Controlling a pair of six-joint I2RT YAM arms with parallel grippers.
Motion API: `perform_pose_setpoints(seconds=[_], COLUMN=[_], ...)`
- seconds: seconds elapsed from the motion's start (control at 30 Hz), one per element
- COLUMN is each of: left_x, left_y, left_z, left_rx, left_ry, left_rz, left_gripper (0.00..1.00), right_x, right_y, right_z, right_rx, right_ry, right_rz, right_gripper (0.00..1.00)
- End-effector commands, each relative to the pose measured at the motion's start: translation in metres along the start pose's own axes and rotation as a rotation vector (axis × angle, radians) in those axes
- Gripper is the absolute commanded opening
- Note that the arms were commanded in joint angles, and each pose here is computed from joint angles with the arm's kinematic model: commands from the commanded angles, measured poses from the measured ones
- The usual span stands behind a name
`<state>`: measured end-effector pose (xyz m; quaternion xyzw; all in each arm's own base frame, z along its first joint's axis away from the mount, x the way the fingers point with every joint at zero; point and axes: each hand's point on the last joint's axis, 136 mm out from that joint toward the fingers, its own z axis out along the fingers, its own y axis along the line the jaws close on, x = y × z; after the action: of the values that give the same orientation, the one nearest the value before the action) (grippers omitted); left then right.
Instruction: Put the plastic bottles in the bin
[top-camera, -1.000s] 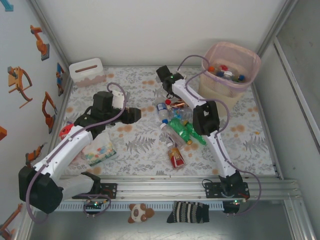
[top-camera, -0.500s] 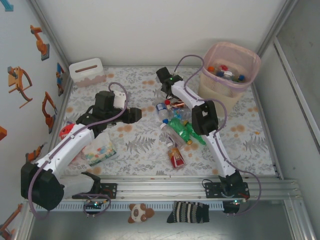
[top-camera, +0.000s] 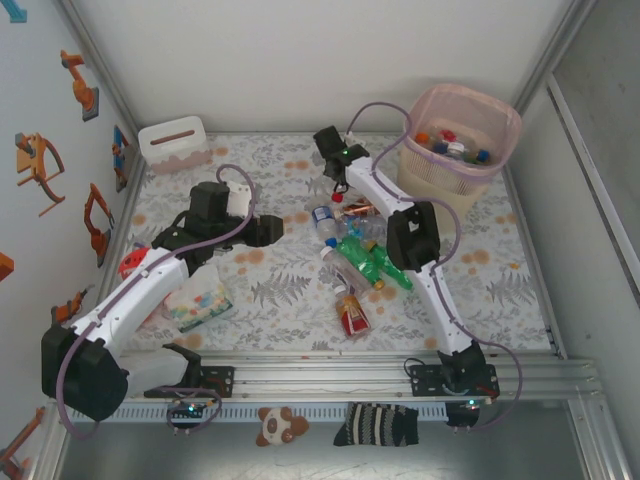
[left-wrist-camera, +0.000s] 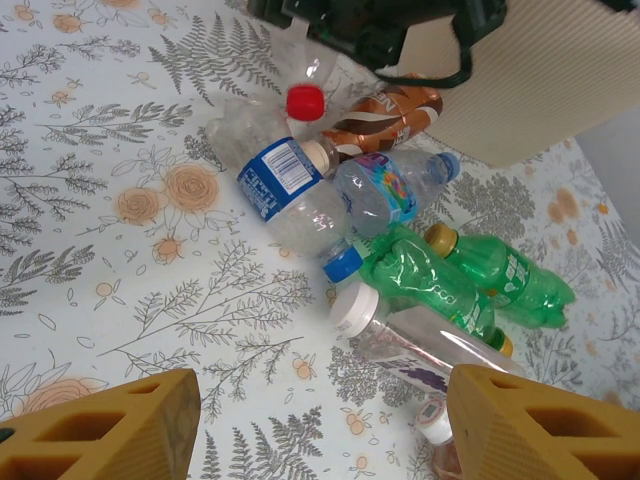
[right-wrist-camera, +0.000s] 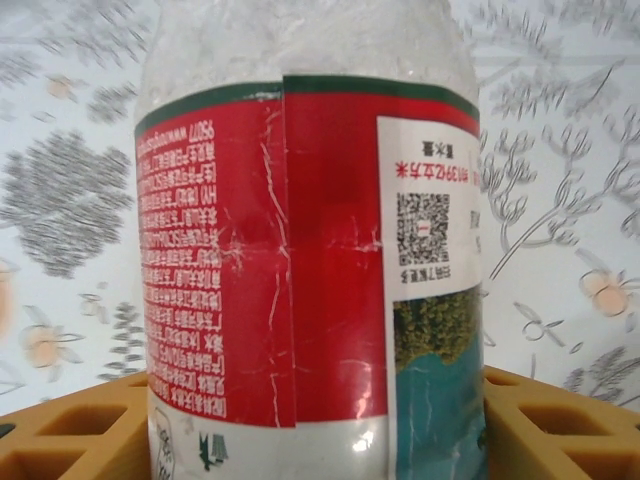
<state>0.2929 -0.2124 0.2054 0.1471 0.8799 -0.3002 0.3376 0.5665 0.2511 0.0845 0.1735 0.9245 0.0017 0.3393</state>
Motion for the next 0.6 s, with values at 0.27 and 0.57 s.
perform_pose_setpoints(seconds=[0.27, 0.57], left_x=[-0.013, -0.019], left_y=[-0.010, -0.014], left_z=[-0.011, -0.014], left_rx=[0.037, 0.057], left_ry=[-0.065, -0.099], left_rz=[-0.007, -0.019], left_gripper=[0.66, 0.65], right_x=[-0.104, -0.153], right_y=[0.010, -0.016], right_z=[-0.151, -0.245], right_rx=[-0.179, -0.215], right_ry=[-0.220, -0.366], right_rz=[-0.087, -0.145], right_gripper=[0.63, 0.63])
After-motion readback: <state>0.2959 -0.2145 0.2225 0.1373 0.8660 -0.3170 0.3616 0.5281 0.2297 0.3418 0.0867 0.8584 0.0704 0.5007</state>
